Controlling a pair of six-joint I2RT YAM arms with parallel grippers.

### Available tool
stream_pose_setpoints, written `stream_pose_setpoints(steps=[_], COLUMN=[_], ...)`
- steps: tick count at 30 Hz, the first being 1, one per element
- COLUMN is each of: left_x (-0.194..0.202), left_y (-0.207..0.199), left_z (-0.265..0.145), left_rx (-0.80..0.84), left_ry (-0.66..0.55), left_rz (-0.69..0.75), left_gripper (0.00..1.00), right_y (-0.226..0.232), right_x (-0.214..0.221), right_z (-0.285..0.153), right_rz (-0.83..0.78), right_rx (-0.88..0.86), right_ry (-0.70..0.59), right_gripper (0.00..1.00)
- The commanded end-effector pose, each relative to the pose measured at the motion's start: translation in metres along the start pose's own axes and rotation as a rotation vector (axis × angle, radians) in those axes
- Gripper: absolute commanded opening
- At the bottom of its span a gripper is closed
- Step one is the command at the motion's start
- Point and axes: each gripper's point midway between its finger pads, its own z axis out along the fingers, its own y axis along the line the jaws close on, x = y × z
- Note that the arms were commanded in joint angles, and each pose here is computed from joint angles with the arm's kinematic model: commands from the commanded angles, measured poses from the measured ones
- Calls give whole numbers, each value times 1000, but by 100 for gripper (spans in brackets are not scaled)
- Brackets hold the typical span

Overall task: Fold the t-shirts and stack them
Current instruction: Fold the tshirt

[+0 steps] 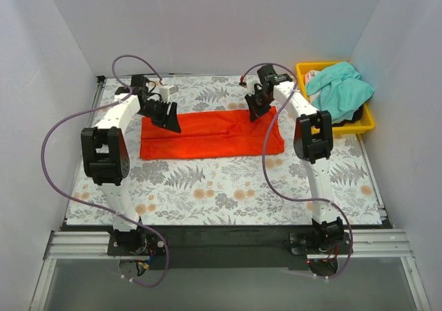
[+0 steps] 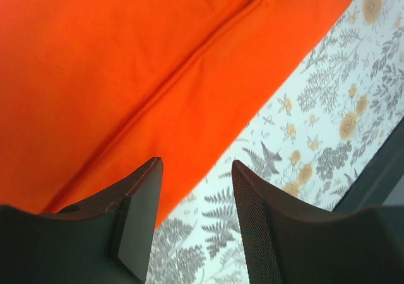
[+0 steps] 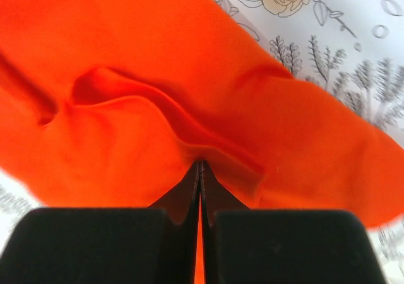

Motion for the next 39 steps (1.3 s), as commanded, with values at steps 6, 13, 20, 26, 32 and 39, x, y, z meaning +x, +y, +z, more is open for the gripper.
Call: stream_pose_setpoints(steps=[6, 13, 20, 26, 32, 39], left_x=[31, 75, 75, 89, 107, 146], left_y=[-10, 29, 41, 44, 55, 36], left_z=[-36, -42, -23, -8, -3, -1], left_rx=[-22, -213, -322, -320, -311, -215], left_ry=[78, 255, 338, 424, 519, 661], left_rz=[80, 338, 539, 638, 669, 697], left_gripper=[50, 50, 51, 52, 46, 12], right_y=[-44, -62, -19, 7, 29, 22], right_x=[2, -33, -67, -42, 2, 37], right_z=[40, 11, -60, -91, -93, -115], right_rz=[-11, -62, -160, -146, -89, -6], right_rx=[141, 272, 175, 141, 70, 53], right_ry=[22, -79, -228, -206, -110, -76], right_gripper=[1, 5, 25, 25, 23, 22])
